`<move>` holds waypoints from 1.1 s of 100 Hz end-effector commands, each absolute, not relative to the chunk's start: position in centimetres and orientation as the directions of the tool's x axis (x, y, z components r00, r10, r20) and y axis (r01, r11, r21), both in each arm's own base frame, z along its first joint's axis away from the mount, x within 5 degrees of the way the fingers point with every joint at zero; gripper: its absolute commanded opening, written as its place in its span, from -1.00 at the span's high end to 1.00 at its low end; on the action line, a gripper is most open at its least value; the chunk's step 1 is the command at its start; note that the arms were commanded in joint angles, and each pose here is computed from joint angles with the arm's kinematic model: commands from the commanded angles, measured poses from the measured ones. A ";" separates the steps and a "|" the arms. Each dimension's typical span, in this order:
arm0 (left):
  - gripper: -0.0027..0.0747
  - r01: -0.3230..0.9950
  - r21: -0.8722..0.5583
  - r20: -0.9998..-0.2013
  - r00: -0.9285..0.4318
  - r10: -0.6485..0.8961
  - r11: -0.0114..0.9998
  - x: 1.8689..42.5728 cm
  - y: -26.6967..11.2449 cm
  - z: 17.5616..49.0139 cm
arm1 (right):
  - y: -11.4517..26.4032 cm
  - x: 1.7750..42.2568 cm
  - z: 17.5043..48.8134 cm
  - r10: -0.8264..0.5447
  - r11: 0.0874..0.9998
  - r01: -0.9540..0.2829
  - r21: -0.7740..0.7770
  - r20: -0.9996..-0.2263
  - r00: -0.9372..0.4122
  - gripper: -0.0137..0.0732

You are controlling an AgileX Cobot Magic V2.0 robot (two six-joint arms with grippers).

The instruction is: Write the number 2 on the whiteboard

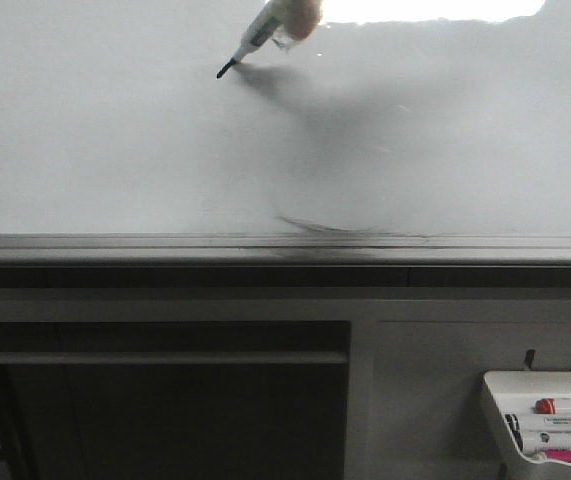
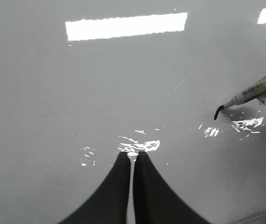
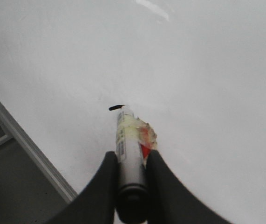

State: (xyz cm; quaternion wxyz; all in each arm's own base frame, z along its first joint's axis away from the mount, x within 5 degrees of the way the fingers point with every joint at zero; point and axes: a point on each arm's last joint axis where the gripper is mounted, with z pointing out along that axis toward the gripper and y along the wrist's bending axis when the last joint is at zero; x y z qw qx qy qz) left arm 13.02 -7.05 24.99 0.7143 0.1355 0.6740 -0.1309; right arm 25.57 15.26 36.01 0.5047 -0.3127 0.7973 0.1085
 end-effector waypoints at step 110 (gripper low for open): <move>0.98 0.412 0.173 -0.963 0.262 0.065 0.895 12.7 -7.9 27.2 | 12.5 22.2 32.4 -0.439 0.793 -0.595 -0.135 -0.803 -0.403 0.80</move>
